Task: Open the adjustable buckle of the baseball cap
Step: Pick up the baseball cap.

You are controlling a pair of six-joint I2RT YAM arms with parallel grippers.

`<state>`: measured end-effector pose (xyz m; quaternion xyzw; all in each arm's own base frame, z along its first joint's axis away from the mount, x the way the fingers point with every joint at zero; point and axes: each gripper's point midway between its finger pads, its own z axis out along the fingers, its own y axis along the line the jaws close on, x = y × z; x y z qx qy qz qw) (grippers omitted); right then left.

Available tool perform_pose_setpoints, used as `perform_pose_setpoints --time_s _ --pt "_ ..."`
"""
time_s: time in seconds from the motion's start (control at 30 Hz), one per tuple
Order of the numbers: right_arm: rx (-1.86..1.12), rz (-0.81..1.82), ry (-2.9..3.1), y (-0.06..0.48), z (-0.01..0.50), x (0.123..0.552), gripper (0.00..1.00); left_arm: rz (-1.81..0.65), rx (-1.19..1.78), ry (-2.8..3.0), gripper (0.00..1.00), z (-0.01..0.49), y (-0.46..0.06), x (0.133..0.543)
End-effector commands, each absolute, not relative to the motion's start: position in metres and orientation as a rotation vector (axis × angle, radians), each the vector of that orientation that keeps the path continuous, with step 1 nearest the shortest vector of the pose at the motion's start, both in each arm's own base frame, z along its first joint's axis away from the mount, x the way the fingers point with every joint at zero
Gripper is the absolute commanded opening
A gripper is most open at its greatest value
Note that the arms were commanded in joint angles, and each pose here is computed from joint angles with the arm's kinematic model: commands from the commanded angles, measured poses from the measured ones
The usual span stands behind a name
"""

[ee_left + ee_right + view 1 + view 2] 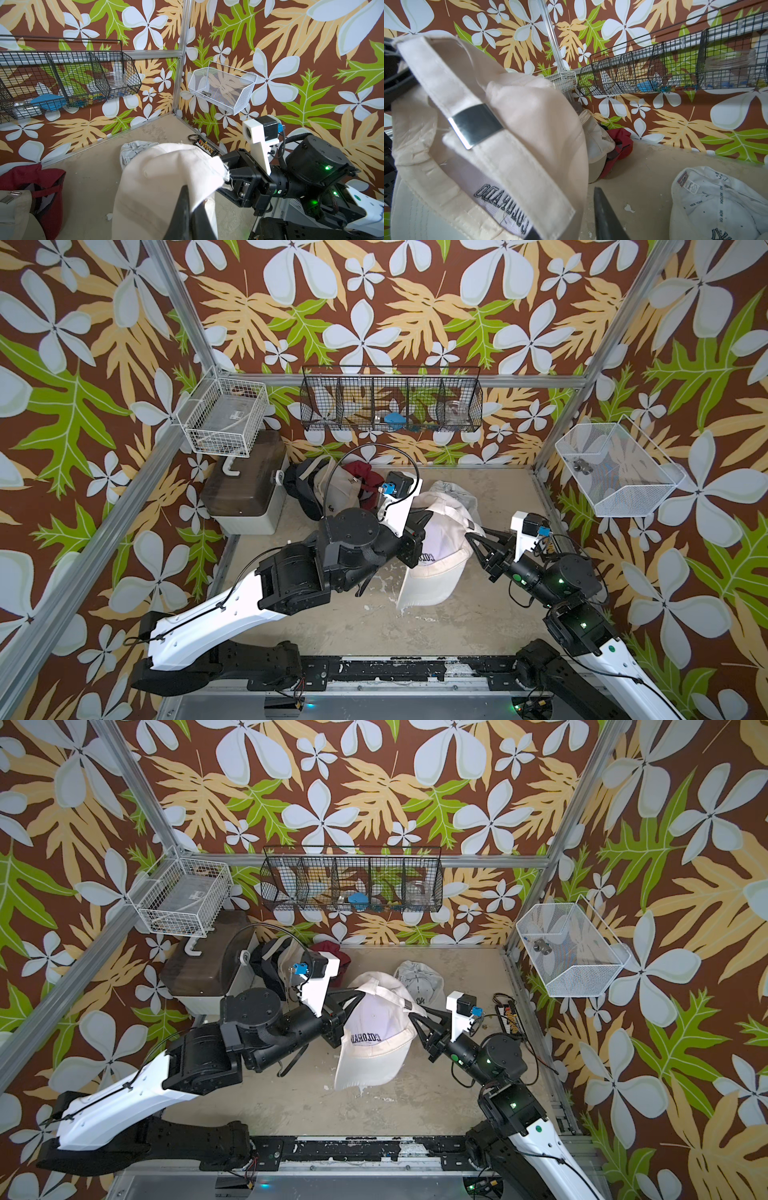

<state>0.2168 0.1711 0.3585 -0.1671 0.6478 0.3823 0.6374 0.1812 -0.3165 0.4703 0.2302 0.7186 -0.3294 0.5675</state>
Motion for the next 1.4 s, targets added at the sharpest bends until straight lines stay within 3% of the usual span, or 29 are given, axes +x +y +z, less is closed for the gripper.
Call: perform_pose_setpoints --time_s 0.0,0.37,0.47,0.8,0.83,1.03,1.13,1.37 --pt "-0.353 0.857 1.435 0.166 0.375 0.217 0.26 -0.792 0.524 1.682 0.00 0.471 -0.316 0.180" --pt "-0.325 0.793 1.421 0.156 0.389 0.218 0.11 -0.756 0.484 1.729 0.00 0.440 -0.293 0.179" --pt "-0.323 0.787 1.417 0.155 0.393 0.219 0.00 -0.772 0.496 1.750 0.00 0.427 -0.292 0.175" --pt "-0.327 0.780 1.391 0.154 0.405 0.216 0.00 -0.841 0.596 1.814 0.00 0.384 -0.303 0.160" --pt "-0.342 0.788 1.388 0.156 0.404 0.215 0.00 -0.852 0.607 1.810 0.03 0.383 -0.304 0.158" --pt "-0.438 0.842 1.407 0.171 0.391 0.209 0.00 -0.953 0.695 1.752 0.46 0.390 -0.311 0.141" --pt "-0.492 0.878 1.443 0.180 0.377 0.207 0.00 -0.981 0.714 1.730 0.52 0.394 -0.316 0.137" --pt "-0.570 0.947 1.521 0.195 0.347 0.204 0.00 -1.018 0.732 1.691 0.53 0.405 -0.333 0.138"
